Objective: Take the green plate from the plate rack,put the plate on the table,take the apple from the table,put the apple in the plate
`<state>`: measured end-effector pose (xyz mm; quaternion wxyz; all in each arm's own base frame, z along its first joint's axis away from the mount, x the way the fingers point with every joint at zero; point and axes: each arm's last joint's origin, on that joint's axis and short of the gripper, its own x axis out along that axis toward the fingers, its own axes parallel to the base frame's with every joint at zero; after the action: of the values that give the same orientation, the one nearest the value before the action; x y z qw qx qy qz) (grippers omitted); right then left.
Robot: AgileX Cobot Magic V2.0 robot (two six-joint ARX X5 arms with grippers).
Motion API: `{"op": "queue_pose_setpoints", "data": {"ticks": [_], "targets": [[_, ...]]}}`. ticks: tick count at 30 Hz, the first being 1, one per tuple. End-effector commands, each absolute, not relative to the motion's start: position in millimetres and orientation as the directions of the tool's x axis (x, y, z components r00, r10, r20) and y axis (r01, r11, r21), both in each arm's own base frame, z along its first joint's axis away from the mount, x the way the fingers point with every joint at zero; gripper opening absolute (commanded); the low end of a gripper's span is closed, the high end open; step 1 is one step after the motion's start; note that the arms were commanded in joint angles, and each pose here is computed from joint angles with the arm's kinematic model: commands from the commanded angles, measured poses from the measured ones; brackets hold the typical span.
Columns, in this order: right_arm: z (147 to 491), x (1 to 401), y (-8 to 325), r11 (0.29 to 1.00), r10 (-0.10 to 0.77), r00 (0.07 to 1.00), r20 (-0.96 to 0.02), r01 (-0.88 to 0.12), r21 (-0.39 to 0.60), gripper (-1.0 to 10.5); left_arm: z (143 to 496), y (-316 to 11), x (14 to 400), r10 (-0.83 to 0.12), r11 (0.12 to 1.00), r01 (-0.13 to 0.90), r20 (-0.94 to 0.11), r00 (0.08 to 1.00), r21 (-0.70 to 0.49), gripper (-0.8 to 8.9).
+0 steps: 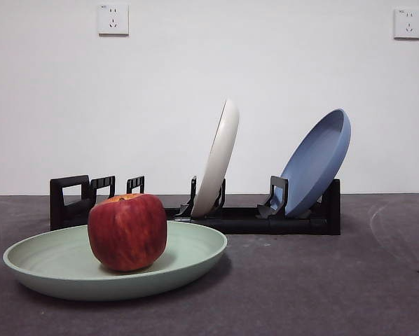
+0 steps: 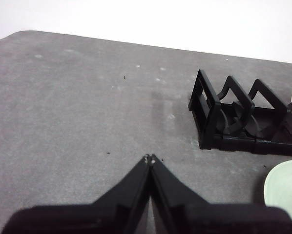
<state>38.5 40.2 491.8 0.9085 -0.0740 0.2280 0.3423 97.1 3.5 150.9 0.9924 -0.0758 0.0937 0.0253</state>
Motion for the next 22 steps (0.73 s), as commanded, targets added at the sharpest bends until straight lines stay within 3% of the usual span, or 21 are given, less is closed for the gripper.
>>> {"op": "queue_pose_setpoints", "data": {"ticks": [1,18,22], "targets": [[489.2,38.0,39.6,0.760,0.576,0.656,-0.488,-0.650,0.024,-0.1,147.3,3.8,98.0,0.036,0.989,-0.063,-0.201,0.979,-0.132,-0.03],[489.3,38.1,39.6,0.760,0.575,0.657,-0.487,-0.649,0.022,0.0,144.7,3.8,99.3,0.036,0.989,-0.067,-0.233,0.972,-0.131,-0.03],[488.5,43.7,40.1,0.804,0.498,0.730,-0.468,-0.590,-0.066,0.0,144.7,3.8,99.3,0.036,0.989,-0.067,-0.233,0.972,-0.131,-0.03]]}}
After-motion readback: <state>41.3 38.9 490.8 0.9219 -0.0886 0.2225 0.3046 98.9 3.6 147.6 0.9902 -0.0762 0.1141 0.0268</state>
